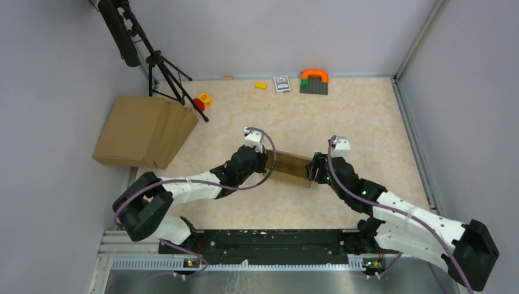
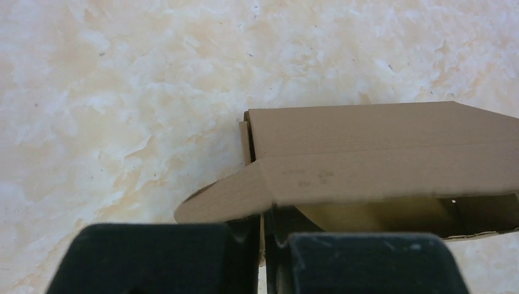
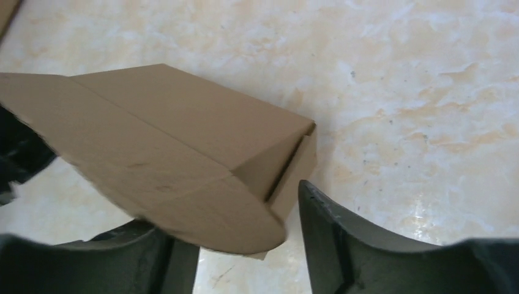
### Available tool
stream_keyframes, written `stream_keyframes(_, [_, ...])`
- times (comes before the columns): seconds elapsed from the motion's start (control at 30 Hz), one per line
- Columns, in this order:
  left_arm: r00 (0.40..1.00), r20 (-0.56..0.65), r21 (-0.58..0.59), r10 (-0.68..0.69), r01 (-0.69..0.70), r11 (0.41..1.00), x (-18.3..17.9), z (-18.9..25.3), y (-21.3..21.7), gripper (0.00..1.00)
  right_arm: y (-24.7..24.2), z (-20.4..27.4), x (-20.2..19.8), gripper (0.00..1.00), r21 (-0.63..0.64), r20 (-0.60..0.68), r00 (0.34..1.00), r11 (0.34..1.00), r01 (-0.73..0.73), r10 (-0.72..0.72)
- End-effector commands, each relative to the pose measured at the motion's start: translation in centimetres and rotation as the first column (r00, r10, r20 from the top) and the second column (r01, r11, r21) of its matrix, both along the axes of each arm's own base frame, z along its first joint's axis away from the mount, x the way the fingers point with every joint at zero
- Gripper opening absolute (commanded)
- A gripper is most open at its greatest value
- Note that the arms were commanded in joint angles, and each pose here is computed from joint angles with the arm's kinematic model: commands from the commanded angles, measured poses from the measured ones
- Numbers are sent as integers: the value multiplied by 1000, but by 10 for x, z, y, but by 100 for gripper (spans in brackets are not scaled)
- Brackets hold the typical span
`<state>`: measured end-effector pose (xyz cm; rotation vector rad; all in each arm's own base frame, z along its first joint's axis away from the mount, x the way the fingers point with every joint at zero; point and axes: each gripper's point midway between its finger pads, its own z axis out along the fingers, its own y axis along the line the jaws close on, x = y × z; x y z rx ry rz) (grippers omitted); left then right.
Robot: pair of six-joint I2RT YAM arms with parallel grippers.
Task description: Fold the paper box
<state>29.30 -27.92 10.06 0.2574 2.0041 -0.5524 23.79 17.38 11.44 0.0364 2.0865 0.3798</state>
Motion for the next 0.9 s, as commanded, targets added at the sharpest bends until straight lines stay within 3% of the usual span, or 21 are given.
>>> stream_keyframes(0.0, [995, 96, 33, 22, -26, 999, 2, 13, 3, 0, 13, 12, -24, 60, 119, -20, 995, 988, -96, 99])
stream_keyframes(0.23, [991, 132, 49, 18, -25, 998, 4, 17, 1, 0, 16, 34, -57, 73, 219, -22, 973, 951, -219, 229])
stream_keyframes(0.37, [991, 135, 57, 3, -11, 998, 1, 14, 0, 0, 23, 51, -72, 74, 265, -6, 951, 917, -298, 310])
stream_keyframes(0.63, [993, 113, 35, -16, 12, 999, -13, 7, 6, 16, 29, 67, -43, 70, 181, 17, 968, 951, -250, 252])
stream_keyframes(0.87, [995, 93, 44, -38, 34, 998, -22, 6, 10, 18, 37, 101, -25, 68, 125, 84, 961, 954, -273, 264])
